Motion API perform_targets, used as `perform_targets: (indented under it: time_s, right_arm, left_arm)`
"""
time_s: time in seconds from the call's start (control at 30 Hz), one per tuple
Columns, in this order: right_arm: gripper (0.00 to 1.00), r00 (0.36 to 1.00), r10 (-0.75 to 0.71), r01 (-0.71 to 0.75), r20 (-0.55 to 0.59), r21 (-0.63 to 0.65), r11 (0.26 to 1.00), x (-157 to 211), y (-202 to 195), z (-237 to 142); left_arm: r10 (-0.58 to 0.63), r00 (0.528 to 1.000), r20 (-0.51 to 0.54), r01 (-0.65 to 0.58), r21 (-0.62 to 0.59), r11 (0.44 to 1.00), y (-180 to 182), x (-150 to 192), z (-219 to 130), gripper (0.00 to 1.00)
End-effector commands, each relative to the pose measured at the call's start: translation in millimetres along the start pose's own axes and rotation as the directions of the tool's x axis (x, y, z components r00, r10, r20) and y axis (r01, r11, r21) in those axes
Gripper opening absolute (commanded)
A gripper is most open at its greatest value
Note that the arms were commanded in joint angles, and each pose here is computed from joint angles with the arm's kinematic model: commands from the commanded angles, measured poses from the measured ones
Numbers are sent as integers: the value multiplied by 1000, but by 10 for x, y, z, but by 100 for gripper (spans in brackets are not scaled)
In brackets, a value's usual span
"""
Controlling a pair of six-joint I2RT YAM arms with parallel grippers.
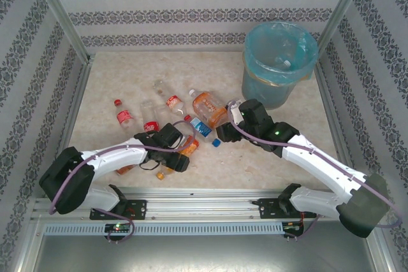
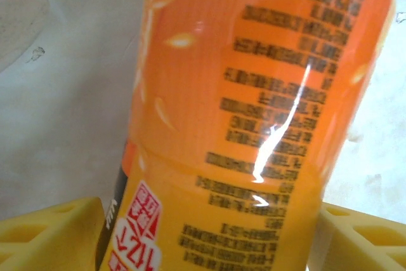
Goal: Put the plastic bottles in the bin
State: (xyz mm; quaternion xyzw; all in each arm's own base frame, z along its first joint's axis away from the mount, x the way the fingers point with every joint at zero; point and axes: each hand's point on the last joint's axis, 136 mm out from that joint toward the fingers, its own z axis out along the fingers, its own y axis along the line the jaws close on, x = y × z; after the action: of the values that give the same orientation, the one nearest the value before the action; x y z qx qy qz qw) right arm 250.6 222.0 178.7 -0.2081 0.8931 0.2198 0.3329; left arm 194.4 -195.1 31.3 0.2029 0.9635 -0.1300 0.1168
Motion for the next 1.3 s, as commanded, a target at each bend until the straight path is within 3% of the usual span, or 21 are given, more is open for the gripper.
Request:
perform_targets:
  time_s: [0.0,0.27,0.77,1.27]
  right_arm:
    - [62,1000,9,-9,17,5,1000,-16,4,-3]
    - [63,1000,8,-9,14,7,1000,5,0,-13]
    - [63,1000,17,-17,26,5,1000,13,-4,-24]
    - [63,999,22,-22,30,-5,1000,-34,20,-9]
  left_arm:
    - [13,1000,19,-13,15,1000,-29,-83,-44,80]
    - [7,1000,15,-7,11,1000,-20,-50,-76,80]
    - [-18,1000,-13,18,-11,1000,27,18,-62,70]
    - [-23,998,-67,20,-42,999,60,37,36,70]
